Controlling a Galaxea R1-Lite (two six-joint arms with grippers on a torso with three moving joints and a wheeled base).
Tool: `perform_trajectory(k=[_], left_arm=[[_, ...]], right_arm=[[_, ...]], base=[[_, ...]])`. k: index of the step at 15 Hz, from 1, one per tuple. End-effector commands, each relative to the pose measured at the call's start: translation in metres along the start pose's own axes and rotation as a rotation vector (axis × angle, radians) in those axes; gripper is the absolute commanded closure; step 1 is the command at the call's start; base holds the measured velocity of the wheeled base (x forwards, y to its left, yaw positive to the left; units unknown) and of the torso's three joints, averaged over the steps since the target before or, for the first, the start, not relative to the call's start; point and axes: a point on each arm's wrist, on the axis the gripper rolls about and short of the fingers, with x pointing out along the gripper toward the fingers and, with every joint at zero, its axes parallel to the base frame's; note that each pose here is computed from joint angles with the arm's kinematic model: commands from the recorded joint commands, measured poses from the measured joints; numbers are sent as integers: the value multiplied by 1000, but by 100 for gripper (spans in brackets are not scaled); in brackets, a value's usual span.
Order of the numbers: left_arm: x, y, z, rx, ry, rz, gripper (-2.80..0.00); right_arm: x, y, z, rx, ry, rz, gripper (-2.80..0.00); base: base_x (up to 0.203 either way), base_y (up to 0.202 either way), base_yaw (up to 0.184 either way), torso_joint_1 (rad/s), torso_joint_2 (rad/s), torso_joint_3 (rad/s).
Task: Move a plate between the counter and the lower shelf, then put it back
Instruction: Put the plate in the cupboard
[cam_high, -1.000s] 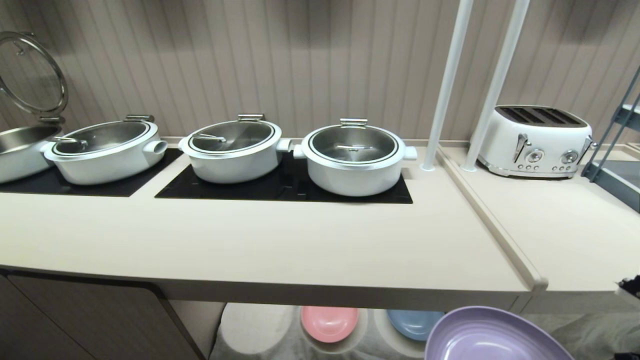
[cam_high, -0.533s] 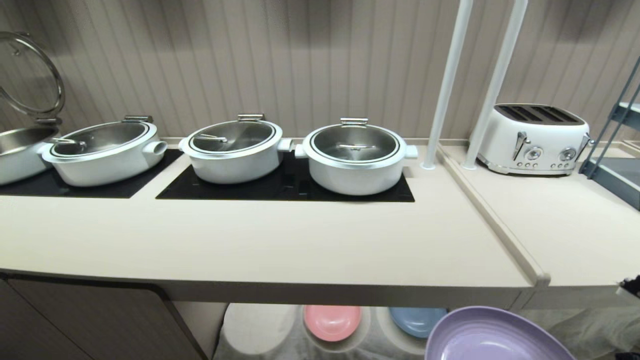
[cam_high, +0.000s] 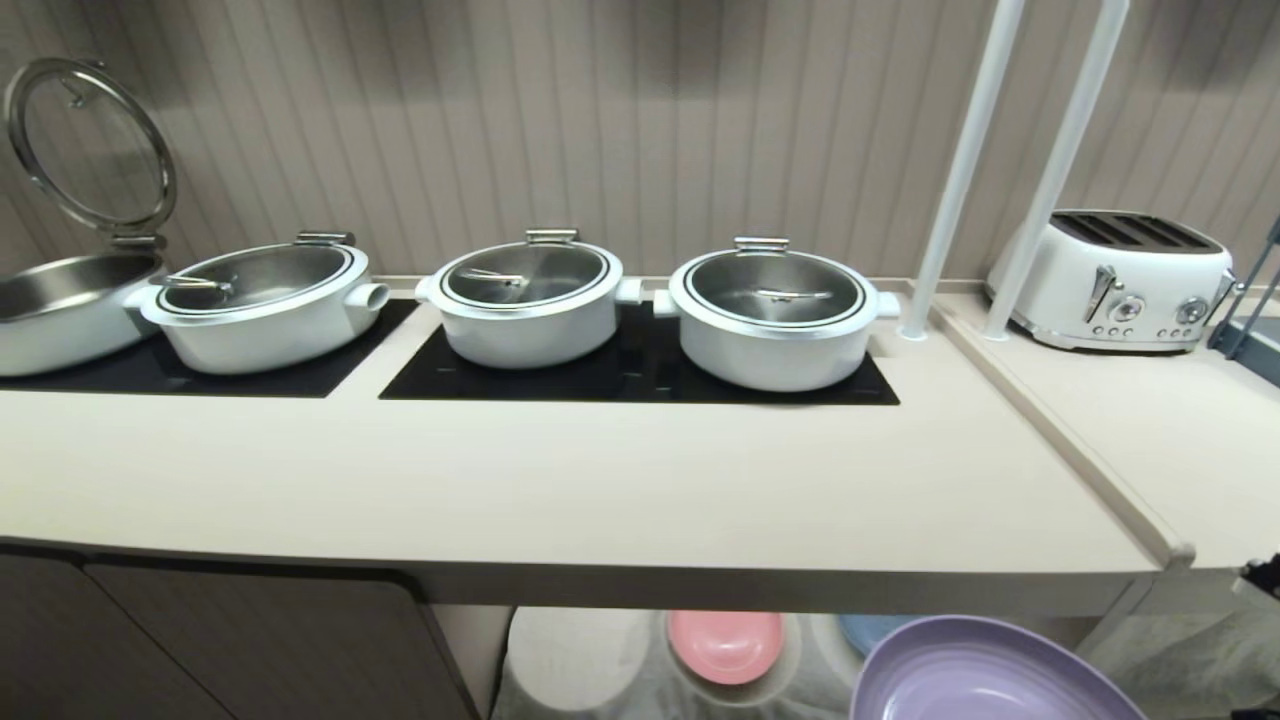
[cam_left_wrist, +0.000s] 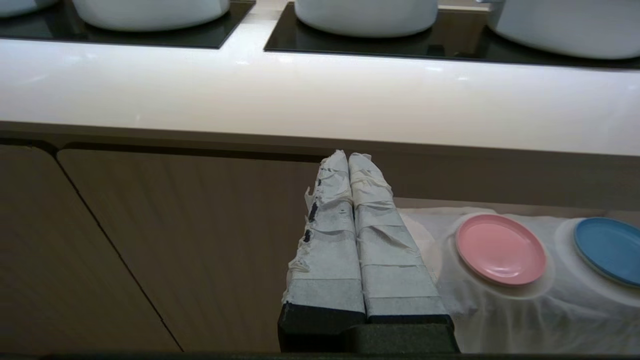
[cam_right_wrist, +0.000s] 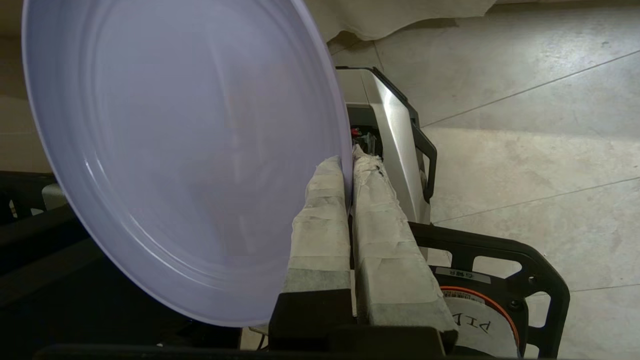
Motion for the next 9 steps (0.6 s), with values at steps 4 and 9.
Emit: perform_trajectory(k=[4, 9], left_arm=[[0, 0, 0, -1, 0, 2, 0], [0, 0, 0, -1, 0, 1, 0]], right_arm=[[0, 0, -1, 0, 2, 2, 0], [0, 0, -1, 2, 3, 2, 0]], base=[[0, 197, -1, 2, 2, 1], [0, 197, -1, 3, 2, 1]])
